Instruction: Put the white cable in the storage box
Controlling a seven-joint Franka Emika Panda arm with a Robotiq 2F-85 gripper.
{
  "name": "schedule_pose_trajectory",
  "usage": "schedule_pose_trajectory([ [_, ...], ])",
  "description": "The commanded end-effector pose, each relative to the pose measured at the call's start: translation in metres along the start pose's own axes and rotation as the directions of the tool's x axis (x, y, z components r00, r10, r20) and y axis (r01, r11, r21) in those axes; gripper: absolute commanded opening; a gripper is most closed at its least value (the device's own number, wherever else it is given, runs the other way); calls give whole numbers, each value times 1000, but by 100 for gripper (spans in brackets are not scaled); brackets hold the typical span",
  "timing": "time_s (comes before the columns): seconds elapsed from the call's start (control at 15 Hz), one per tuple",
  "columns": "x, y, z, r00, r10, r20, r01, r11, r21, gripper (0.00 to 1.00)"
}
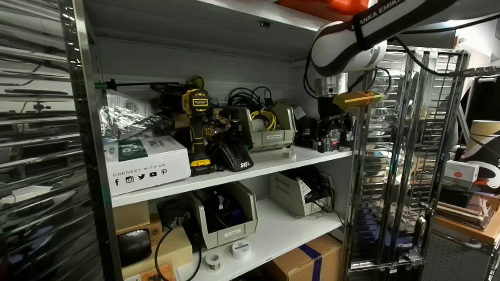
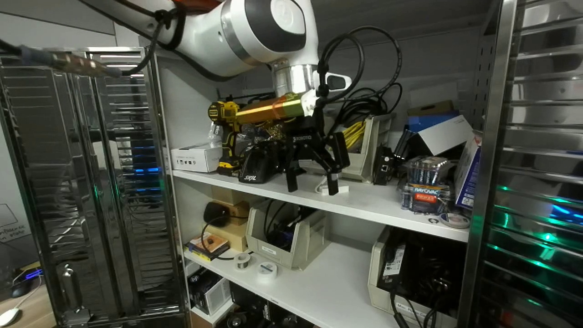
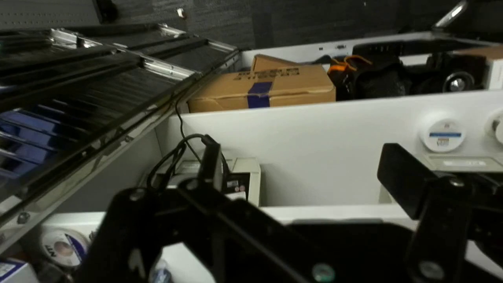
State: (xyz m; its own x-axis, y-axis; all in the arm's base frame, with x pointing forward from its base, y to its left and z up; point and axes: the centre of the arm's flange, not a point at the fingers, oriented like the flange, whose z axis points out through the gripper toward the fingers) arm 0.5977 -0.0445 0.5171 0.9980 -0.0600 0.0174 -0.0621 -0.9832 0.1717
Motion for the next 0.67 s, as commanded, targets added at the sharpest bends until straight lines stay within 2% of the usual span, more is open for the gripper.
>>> schedule_pose_trajectory([
  [0.0,40,-3,-17,987,135,-88,-125,986,109,100],
  [0.27,62,-6,-12,971,224,-83,-204,959,194,100],
  [0.6,89,-6,-2,955,265,-130,-242,956,168,100],
])
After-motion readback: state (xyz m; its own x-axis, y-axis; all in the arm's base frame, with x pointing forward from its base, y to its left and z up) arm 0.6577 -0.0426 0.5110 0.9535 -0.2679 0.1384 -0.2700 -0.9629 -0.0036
